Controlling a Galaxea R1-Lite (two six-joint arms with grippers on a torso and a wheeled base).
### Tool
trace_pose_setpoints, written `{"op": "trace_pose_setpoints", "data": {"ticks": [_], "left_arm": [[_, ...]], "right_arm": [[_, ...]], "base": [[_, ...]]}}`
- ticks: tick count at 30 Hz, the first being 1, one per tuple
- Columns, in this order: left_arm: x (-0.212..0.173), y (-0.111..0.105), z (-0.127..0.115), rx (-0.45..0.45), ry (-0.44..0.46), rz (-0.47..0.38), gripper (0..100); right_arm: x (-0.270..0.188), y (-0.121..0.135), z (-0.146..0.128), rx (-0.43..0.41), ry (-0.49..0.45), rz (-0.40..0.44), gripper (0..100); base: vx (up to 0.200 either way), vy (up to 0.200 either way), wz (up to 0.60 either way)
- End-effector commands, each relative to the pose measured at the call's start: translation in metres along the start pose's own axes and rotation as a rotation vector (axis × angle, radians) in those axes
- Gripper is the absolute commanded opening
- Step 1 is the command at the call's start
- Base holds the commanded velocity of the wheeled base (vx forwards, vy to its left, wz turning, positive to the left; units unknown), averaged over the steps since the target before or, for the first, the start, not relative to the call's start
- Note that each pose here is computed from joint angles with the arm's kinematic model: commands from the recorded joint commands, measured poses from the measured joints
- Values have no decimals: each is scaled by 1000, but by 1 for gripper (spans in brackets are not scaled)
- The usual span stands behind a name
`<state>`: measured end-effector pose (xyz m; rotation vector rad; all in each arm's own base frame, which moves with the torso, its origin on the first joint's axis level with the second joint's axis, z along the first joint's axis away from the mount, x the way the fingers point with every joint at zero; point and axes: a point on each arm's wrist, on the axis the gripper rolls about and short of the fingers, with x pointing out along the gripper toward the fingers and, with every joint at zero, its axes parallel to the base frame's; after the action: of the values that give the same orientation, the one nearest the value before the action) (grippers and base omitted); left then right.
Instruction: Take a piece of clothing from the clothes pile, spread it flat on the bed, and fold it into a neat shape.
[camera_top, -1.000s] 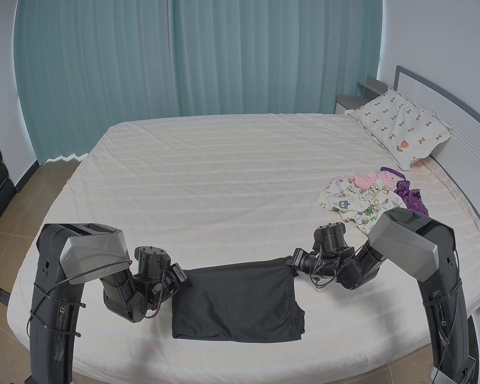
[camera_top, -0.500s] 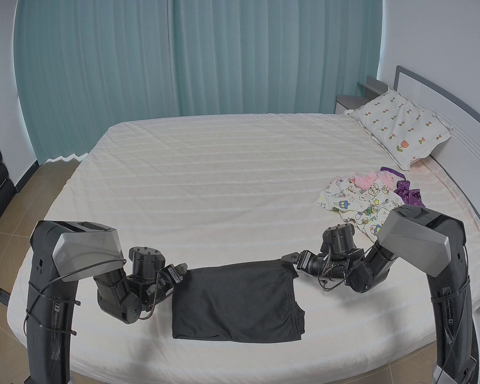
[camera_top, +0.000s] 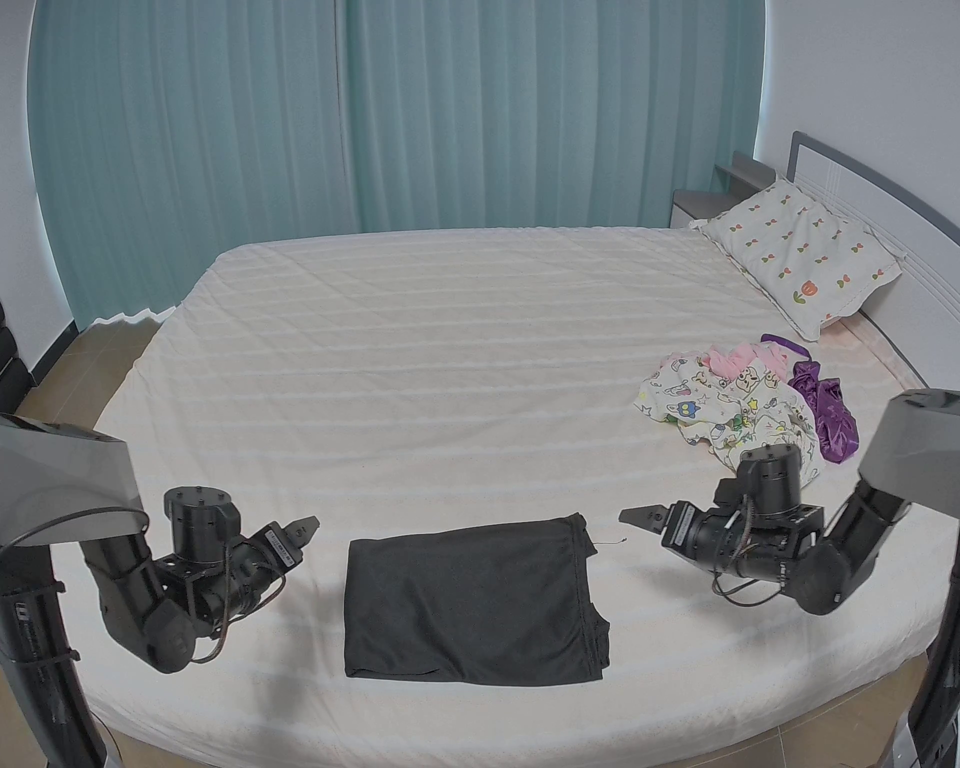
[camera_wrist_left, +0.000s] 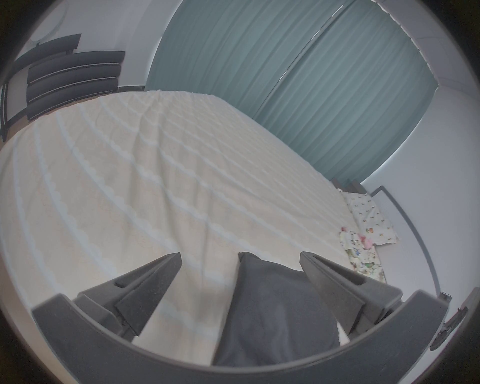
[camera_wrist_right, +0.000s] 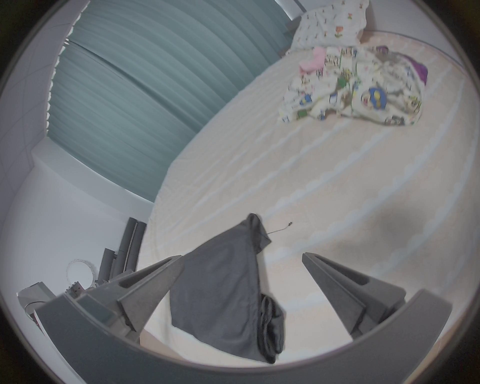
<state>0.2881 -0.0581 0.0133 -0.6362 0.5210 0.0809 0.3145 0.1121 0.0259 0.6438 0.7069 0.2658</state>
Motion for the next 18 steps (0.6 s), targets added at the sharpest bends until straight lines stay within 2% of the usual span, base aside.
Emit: {"op": "trace_pose_setpoints", "data": {"ticks": [1, 4, 7, 12, 15, 18], "left_arm": [[-110, 0, 27, -29, -132, -135, 100], [-145, 4, 26, -22, -179, -177, 100], [-175, 1, 33, -30, -266, -227, 100], [-219, 11, 29, 23, -305, -212, 100], [-240, 14, 27, 37, -342, -216, 100], [-258, 20, 24, 32, -388, -173, 100]], "right_arm": [[-128, 29, 4, -49, -207, 104, 100], [-167, 28, -5, -122, -294, 85, 100], [-204, 25, -15, -193, -395, 61, 100], [-254, 24, -27, -242, -519, 71, 100], [-275, 16, -35, -248, -553, 33, 100], [-294, 10, -47, -274, -588, 20, 100]], "base": [[0, 0, 0], [0, 0, 0], [0, 0, 0], [0, 0, 0], [0, 0, 0], [0, 0, 0]]}}
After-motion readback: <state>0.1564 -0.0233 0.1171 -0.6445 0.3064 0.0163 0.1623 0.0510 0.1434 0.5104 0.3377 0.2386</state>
